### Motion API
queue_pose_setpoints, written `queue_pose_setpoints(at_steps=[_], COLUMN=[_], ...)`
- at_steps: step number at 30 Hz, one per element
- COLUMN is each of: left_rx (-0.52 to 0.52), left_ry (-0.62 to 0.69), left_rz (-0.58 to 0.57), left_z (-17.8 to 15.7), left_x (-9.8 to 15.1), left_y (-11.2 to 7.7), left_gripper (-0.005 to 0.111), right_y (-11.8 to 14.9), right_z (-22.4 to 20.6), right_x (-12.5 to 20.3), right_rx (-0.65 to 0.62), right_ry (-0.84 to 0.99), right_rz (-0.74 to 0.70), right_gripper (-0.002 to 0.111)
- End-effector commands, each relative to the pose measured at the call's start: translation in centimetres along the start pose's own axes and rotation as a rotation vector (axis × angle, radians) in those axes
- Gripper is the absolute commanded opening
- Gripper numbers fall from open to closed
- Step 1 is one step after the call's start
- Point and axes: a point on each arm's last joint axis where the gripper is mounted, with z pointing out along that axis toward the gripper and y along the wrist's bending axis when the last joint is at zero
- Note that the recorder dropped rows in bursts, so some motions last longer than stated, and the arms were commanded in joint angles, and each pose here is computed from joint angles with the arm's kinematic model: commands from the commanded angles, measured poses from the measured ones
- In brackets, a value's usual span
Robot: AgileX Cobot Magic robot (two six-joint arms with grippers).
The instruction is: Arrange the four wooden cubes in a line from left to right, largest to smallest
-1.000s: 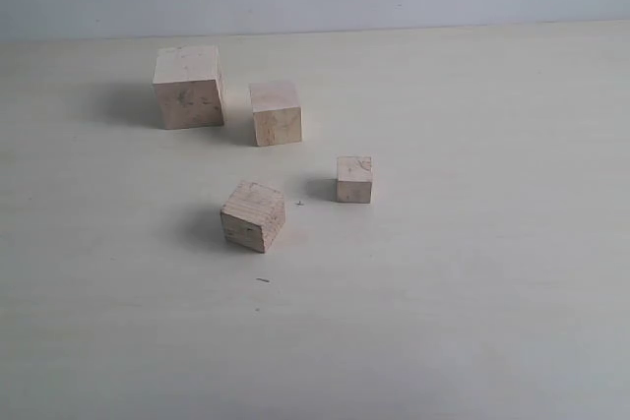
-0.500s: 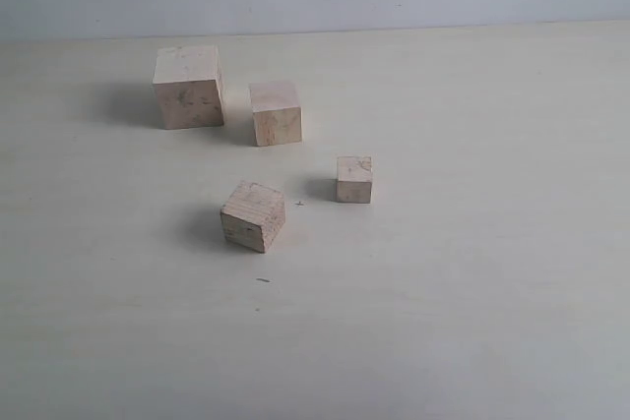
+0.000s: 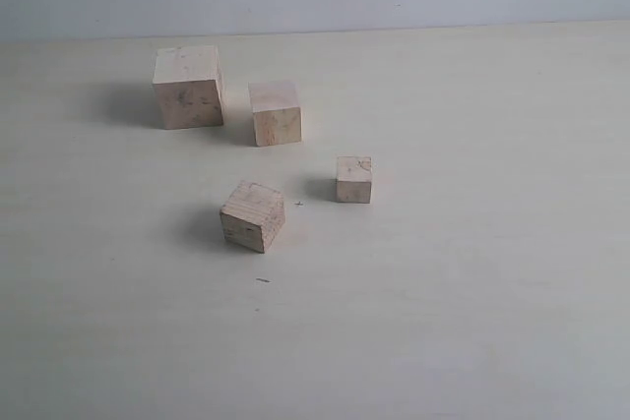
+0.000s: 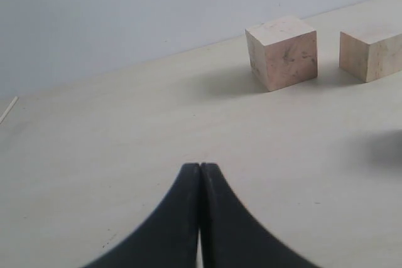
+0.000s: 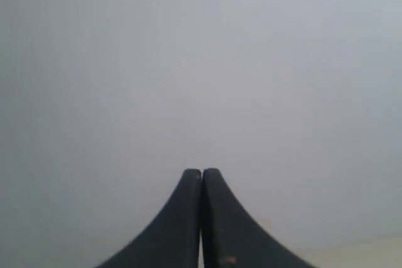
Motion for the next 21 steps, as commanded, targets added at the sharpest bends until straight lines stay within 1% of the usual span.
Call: queue_pose_setpoints(at_steps=[1, 3, 5, 7, 9, 11, 14, 15, 16, 17, 19, 21], left_rx=[-0.003, -0.003, -0.003, -0.003, -0.003, -0.003, -0.003, -0.003, -0.003, -0.003, -0.003, -0.003], left_ry=[-0.008, -0.008, -0.008, -0.008, -0.008, -0.008, -0.008, -0.008, -0.008, -0.008, -0.008, -0.008], left_rz=[-0.008, -0.008, -0.008, -0.008, -0.008, -0.008, -0.008, -0.008, -0.008, -0.008, -0.008, -0.008], left_z=[0.0, 0.0, 0.0, 0.0, 0.0, 0.0, 0.0, 0.0, 0.0, 0.0, 0.0, 0.0], left_x=[0.0, 0.0, 0.0, 0.0, 0.0, 0.0, 0.0, 0.0, 0.0, 0.0, 0.0, 0.0], left_y=[0.0, 0.0, 0.0, 0.0, 0.0, 0.0, 0.0, 0.0, 0.0, 0.0, 0.0, 0.0], left_gripper=[0.0, 0.0, 0.0, 0.0, 0.0, 0.0, 0.0, 0.0, 0.0, 0.0, 0.0, 0.0], right_y=[0.4, 0.4, 1.3, 3.2, 6.0, 8.4, 11.8, 12.8, 13.8, 14.8, 16.6, 18.8], right_z=[8.0, 11.9, 15.4, 17.9, 20.2, 22.0, 24.8, 25.7, 26.6, 27.4, 28.7, 29.7], right_x=[0.8, 2.4, 4.9, 7.7, 11.3, 14.5, 19.7, 21.1, 21.7, 22.8, 24.3, 25.7], right_rx=[0.057, 0.062, -0.01, -0.129, -0.255, -0.334, -0.399, -0.414, -0.423, -0.428, -0.455, -0.507], right_ry=[0.409, 0.597, 0.765, 0.885, 0.97, 1.021, 1.078, 1.085, 1.078, 1.08, 1.068, 1.04], right_rz=[-0.037, -0.03, -0.037, -0.057, -0.101, -0.154, -0.192, -0.192, -0.181, -0.169, -0.188, -0.232], right_gripper=[0.0, 0.0, 0.0, 0.0, 0.0, 0.0, 0.002, 0.005, 0.009, 0.016, 0.033, 0.057])
